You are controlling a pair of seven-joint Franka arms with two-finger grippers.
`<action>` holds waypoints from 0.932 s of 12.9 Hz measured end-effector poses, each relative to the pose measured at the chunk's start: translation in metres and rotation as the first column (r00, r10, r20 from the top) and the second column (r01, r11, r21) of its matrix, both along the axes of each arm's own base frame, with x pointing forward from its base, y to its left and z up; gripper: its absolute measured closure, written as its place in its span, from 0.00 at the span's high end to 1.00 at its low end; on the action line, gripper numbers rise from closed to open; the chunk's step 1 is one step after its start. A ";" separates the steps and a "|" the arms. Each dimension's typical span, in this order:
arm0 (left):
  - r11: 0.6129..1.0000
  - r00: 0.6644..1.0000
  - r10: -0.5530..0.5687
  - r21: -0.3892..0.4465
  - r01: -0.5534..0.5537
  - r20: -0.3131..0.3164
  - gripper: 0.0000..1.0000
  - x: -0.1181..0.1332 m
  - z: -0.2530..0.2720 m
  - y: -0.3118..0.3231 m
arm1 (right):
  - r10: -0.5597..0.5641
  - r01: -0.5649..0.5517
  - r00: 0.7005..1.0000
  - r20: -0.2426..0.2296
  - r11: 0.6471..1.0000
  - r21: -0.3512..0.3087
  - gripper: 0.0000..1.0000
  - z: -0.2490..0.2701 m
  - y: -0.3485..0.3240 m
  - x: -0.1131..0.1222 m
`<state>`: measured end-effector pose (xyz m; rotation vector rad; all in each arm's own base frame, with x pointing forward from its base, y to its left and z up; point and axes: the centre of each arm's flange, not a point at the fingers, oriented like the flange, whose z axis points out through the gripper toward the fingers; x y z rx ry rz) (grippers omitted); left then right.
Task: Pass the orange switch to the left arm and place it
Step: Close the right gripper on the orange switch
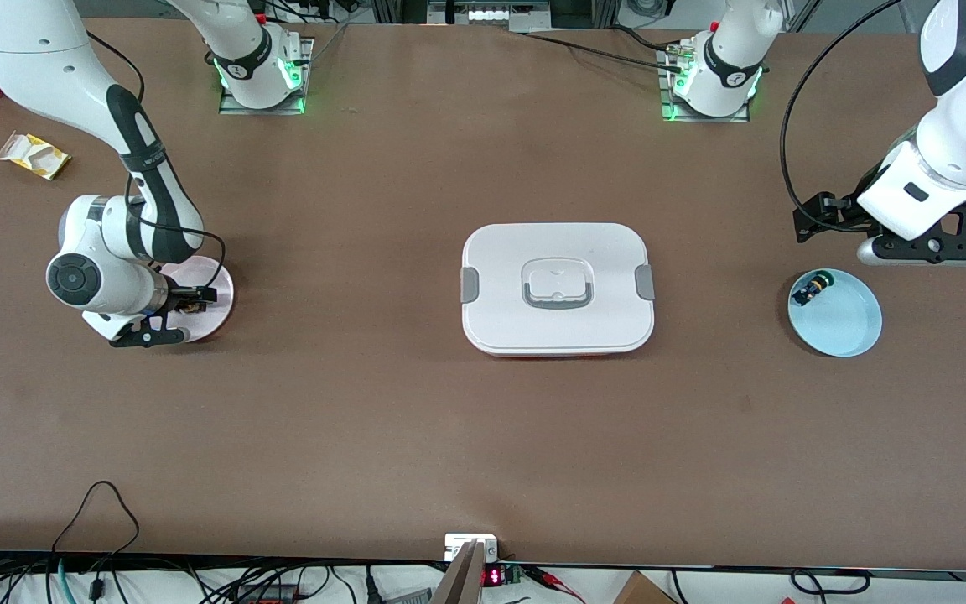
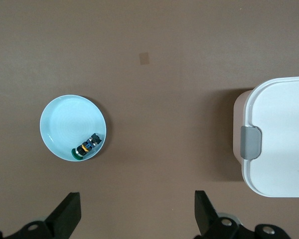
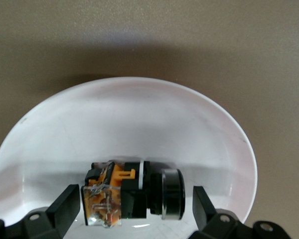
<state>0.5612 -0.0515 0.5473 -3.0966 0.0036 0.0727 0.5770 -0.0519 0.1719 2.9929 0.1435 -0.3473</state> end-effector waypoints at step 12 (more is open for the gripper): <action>1.000 1.000 0.000 0.000 0.000 0.000 1.00 0.000 0.000 0.000 | -0.030 0.029 0.999 0.040 0.999 0.036 0.72 0.054 0.007 0.020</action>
